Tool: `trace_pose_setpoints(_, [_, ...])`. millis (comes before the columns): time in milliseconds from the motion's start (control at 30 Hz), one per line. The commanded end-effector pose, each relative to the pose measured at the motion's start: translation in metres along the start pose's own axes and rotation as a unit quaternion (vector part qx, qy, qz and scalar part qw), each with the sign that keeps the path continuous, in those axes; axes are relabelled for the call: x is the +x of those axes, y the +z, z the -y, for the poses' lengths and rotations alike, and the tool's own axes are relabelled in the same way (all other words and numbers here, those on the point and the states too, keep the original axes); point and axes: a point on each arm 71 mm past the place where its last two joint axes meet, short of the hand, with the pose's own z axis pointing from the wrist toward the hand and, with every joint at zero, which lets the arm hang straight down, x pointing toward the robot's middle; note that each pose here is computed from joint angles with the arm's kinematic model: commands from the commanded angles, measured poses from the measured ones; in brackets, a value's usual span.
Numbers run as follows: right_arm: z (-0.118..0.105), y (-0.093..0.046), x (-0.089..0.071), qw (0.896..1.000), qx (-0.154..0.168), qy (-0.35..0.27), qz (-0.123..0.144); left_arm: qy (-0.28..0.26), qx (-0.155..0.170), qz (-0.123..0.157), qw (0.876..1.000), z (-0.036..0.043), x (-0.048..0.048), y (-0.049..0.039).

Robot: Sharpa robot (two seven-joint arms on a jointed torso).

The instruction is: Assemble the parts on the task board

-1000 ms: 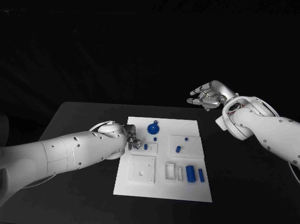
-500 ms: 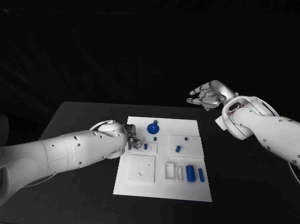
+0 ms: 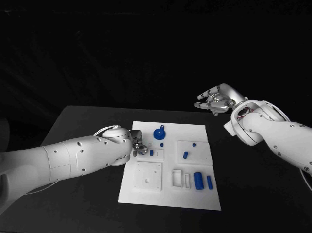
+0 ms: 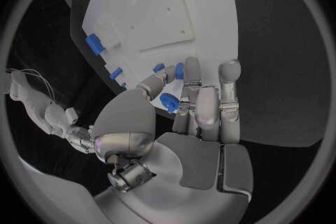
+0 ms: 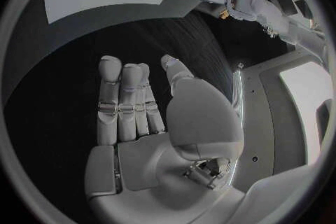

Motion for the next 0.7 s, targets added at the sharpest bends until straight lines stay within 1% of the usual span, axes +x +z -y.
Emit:
trace_pose_setpoints(33, [-0.0007, 0.0000, 0.0010, 1.000, -0.005, 0.000, -0.004, 0.007, 0.007, -0.011, 1.000, 0.0034, 0.0048, -0.0004])
trace_pose_setpoints(367, [-0.0001, 0.0003, 0.0013, 1.000, -0.004, 0.000, -0.004, 0.011, 0.008, -0.019, 1.000, 0.0033, 0.0054, 0.0006])
trace_pose_setpoints(700, [-0.0005, 0.0005, 0.0022, 1.000, -0.004, 0.001, -0.005, 0.005, 0.001, -0.036, 0.999, 0.0048, 0.0067, 0.0038])
